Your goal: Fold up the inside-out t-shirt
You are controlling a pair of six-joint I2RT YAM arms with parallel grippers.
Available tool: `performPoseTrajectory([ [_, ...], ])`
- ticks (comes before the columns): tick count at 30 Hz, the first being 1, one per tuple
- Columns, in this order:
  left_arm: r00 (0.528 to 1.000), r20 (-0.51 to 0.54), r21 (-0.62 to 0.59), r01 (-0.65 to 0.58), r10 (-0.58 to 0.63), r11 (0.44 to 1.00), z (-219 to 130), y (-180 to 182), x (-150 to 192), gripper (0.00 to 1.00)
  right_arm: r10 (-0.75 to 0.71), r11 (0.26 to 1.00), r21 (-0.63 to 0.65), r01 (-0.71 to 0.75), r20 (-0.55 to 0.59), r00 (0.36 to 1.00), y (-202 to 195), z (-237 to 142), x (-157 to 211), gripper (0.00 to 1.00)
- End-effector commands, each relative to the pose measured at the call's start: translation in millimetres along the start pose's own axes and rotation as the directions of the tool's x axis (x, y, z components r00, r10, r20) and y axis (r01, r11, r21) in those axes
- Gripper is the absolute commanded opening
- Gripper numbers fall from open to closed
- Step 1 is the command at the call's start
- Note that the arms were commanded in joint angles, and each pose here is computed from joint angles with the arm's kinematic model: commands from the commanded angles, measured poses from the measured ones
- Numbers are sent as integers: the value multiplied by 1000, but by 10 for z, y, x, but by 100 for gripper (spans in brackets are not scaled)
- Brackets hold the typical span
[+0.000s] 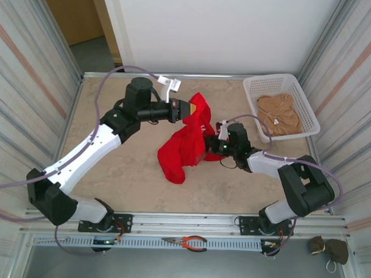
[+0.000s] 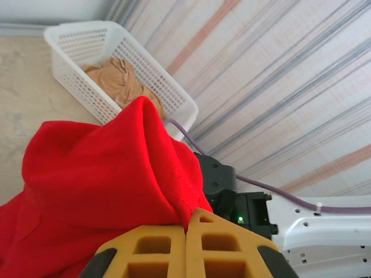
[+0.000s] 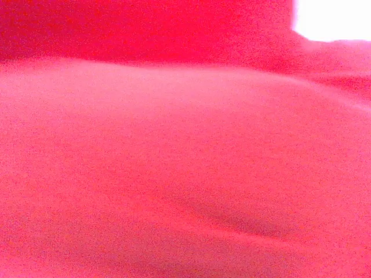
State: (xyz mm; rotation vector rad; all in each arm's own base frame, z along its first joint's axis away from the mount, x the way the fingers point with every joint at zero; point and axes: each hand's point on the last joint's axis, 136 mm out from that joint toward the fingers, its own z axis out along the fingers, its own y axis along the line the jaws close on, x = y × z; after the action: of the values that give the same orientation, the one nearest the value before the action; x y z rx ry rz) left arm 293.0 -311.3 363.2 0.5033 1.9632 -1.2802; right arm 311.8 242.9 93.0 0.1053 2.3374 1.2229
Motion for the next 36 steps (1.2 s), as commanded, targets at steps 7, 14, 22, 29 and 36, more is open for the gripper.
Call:
performPoseTrajectory([
  [7,999,41,-45,-31,33,998,-271,52,-47,0,14,991,133,-20,45,999,-181,-303,55,27],
  [14,1000,11,-46,-6,6,999,-187,133,31,0,-382,913,173,368,49,923,820,-602,140,73],
  [22,1000,10,-41,3,-3,999,-172,131,35,0,-534,839,200,506,117,838,1415,-600,111,77],
  [29,1000,4,-37,17,-17,999,-169,102,47,0,-428,869,319,379,99,898,985,-126,-288,13],
  [36,999,43,-80,21,-17,997,-436,152,-37,0,12,888,451,-88,169,986,-570,-381,-186,0],
])
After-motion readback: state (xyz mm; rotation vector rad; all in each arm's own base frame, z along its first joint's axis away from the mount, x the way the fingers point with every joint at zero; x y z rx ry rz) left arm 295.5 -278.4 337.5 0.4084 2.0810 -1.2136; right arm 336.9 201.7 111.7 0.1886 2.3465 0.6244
